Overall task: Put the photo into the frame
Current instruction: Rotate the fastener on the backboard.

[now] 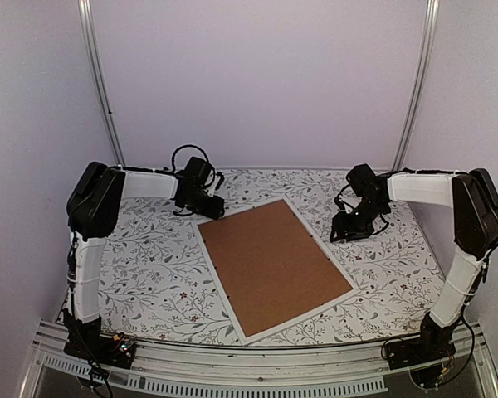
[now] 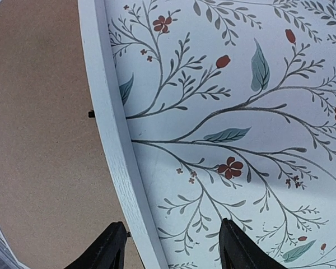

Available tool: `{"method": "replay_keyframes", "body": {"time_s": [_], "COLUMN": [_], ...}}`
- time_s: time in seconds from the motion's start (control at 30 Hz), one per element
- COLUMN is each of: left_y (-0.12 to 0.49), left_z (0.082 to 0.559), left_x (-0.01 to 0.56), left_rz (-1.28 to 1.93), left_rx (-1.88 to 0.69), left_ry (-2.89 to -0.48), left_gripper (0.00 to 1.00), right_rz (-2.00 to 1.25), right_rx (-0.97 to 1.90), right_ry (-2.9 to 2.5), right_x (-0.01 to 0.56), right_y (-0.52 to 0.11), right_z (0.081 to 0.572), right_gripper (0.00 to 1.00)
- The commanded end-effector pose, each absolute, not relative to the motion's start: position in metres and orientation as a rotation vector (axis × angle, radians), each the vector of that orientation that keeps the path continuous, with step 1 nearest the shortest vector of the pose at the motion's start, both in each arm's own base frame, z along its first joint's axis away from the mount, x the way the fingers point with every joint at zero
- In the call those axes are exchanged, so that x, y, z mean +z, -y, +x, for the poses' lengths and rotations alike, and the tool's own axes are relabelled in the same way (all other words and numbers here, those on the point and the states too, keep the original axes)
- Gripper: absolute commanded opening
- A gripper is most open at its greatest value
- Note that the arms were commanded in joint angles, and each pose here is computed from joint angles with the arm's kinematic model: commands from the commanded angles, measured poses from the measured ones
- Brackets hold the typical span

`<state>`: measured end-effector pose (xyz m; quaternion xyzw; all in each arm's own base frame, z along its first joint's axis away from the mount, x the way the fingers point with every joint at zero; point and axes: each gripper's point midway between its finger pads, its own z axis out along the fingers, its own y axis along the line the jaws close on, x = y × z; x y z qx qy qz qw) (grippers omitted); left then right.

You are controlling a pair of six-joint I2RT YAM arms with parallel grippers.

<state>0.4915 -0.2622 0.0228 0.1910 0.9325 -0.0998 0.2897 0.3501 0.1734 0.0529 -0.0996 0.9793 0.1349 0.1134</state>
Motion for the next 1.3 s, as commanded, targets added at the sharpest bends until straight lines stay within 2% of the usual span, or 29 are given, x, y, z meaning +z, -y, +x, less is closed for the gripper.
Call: {"method": "replay_keyframes", "body": {"time_s": [0.0,0.37,0.53,0.7,0.9,1.13,1.27], "left_y": [0.272,0.294,0.293,0.288,0.280,0.253,0.237], "left_z": [0.478,0.492,0.491,0.483,0.471,0.456,0.452], "left_x": [0.007,-0.003,-0.021,-0.034,-0.043,-0.049,-0.054], "left_rz": [0.603,0.739,0.794,0.812,0.795,0.702,0.661], "left_rx": [-0.335,-0.380,-0.283,-0.247,-0.294,-0.343,-0.283], "left_ry": [-2.523,-2.480,-2.506,-2.538,-2.614,-2.706,-2.732], "left_gripper": [0.53,0.55,0.42,0.23,0.12,0.10,0.17], "right_rz": [-0.276,-0.270,-0.269,-0.264,-0.256,-0.254,-0.259], "right_rx": [0.405,0.406,0.397,0.395,0.387,0.384,0.387], "right_ry": [-2.885,-2.895,-2.899,-2.902,-2.900,-2.899,-2.900], "right_x": [0.045,0.039,0.038,0.037,0.039,0.039,0.038], "right_y": [-0.173,-0.171,-0.169,-0.168,-0.166,-0.166,-0.167], "right_z": [0.350,0.344,0.342,0.340,0.338,0.338,0.340], "right_gripper": [0.60,0.60,0.60,0.60,0.60,0.60,0.60]}}
